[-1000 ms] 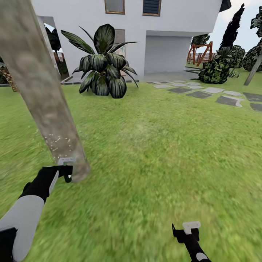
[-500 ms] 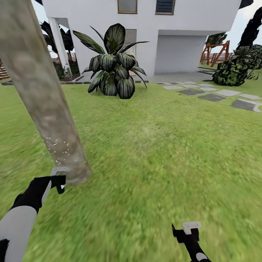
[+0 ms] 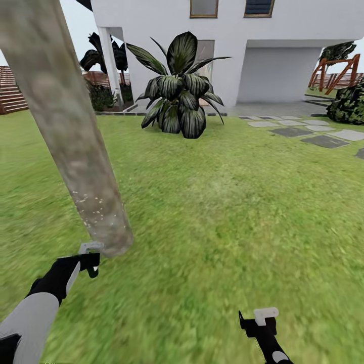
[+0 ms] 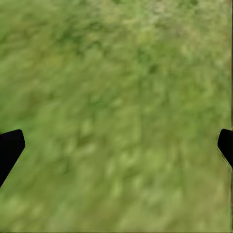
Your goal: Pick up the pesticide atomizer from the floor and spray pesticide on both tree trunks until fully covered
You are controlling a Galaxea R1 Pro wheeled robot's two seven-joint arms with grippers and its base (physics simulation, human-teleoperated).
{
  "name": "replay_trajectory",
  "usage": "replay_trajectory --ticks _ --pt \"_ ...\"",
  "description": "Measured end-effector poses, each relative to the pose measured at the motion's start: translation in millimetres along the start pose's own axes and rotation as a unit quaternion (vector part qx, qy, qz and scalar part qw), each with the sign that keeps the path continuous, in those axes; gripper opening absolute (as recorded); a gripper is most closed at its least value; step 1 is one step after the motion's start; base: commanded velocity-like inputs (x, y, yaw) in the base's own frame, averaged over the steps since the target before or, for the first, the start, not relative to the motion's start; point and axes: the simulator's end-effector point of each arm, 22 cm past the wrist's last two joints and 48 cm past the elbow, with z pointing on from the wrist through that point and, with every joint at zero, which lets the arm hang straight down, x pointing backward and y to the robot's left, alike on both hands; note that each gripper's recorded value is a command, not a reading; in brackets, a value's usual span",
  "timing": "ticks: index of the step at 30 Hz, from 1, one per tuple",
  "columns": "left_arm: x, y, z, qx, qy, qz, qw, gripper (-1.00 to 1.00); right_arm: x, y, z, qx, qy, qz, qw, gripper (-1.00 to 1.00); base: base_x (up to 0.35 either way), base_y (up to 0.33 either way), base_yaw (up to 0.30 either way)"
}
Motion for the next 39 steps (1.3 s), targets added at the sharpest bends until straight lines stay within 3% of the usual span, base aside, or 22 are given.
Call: replay_trajectory --ticks 10,18,30,39 --pt "-1.1 1.2 2.0 -0.015 -0.018 0.001 0.9997 -1.0 3.7 0.7 -2.0 -0.001 0.003 0.0 1.0 1.0 0.195 -0.209 0.003" --pt "15.8 0.1 4.4 -0.014 -0.003 0.001 0.9999 -1.0 4.3 0.4 -1.9 0.0 0.003 0.0 1.0 1.0 0.136 -0.225 0.03" --pt "36.9 -23.2 9.8 0.002 0.014 -0.001 0.9999 -1.0 7.5 3.3 -1.8 -0.002 0.006 0.001 1.0 1.0 0.114 -0.248 0.24" --pt "40.5 -20.8 11.5 0.0 0.018 0.002 0.9998 -1.0 10.3 3.9 -1.5 -0.003 0.009 0.0 1.0 1.0 0.27 -0.169 0.248"
